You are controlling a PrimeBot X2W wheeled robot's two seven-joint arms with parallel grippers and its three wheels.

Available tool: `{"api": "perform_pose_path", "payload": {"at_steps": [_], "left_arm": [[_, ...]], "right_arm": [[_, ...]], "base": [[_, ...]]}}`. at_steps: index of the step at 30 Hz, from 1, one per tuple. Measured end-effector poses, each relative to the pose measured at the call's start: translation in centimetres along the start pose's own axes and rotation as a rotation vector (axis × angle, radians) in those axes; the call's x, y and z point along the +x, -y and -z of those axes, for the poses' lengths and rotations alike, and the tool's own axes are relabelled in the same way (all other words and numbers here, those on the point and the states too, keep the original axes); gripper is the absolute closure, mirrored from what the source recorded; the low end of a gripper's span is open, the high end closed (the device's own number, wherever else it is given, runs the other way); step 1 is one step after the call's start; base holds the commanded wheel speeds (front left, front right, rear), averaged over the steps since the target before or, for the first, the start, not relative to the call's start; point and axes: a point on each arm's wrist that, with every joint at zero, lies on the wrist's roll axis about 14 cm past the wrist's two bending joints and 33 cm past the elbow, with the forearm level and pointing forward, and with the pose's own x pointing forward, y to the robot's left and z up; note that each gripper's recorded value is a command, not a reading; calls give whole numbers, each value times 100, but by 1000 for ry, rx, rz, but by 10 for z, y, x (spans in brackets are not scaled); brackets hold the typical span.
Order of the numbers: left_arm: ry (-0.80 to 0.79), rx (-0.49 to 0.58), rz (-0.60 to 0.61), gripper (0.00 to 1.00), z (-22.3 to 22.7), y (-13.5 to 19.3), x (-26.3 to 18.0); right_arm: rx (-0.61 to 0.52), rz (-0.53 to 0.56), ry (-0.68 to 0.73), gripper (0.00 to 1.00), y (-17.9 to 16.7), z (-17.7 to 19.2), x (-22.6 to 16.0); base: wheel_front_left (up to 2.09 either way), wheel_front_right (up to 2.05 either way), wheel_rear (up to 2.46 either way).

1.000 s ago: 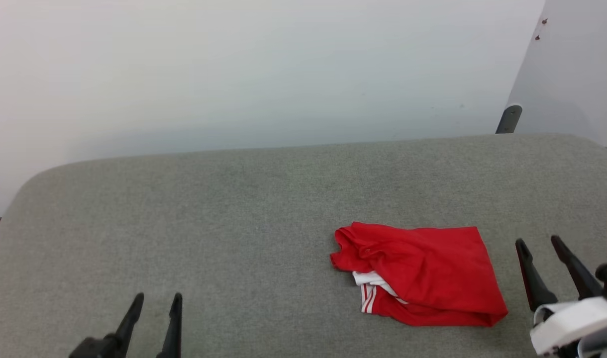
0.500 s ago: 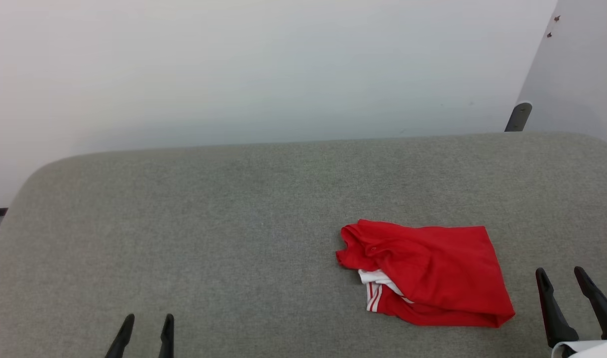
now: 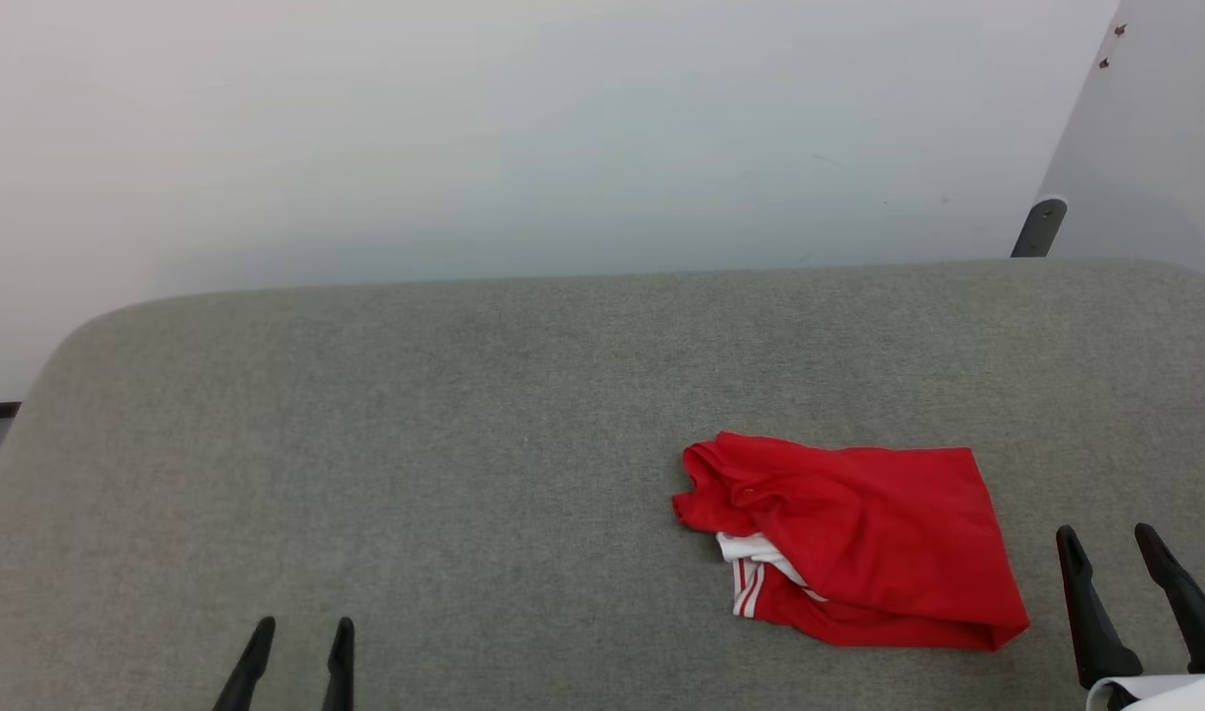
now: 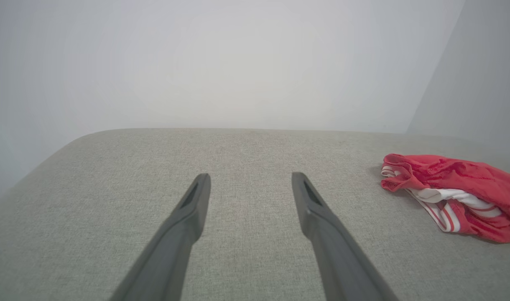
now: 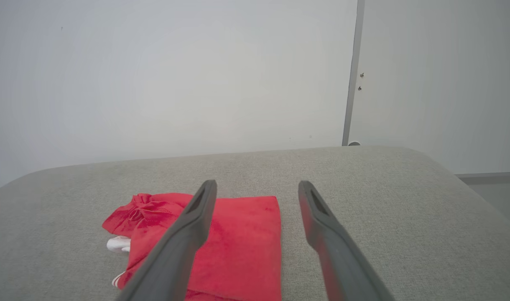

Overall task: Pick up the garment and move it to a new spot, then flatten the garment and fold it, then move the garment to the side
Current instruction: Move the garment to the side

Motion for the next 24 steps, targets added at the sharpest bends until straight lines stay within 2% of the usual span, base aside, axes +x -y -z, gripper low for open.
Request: {"api": "perform_pose_path", "payload": {"at_steps": [10,13,18,22,24], "left_arm": [[5,-13,6,0,0,5,3],[3,-23,17,0,1,11,7],[-2,-33,50,0,3,21,22],[-5,-44,83,0,5,29,38],[-7,-52,93,0,6,32,46]], "right_arm": [[6,-12,-26,0,-3,3,6],[-1,-17,-86,0,0,7,19],[-46,-46,-289,0,8,21,50],[-105,-74,-610,0,15,60,58],[-89,-83,-769,0,17,78,55]], "base": [[0,0,0],[0,0,0],[0,0,0],[0,0,0],[0,0,0]]}}
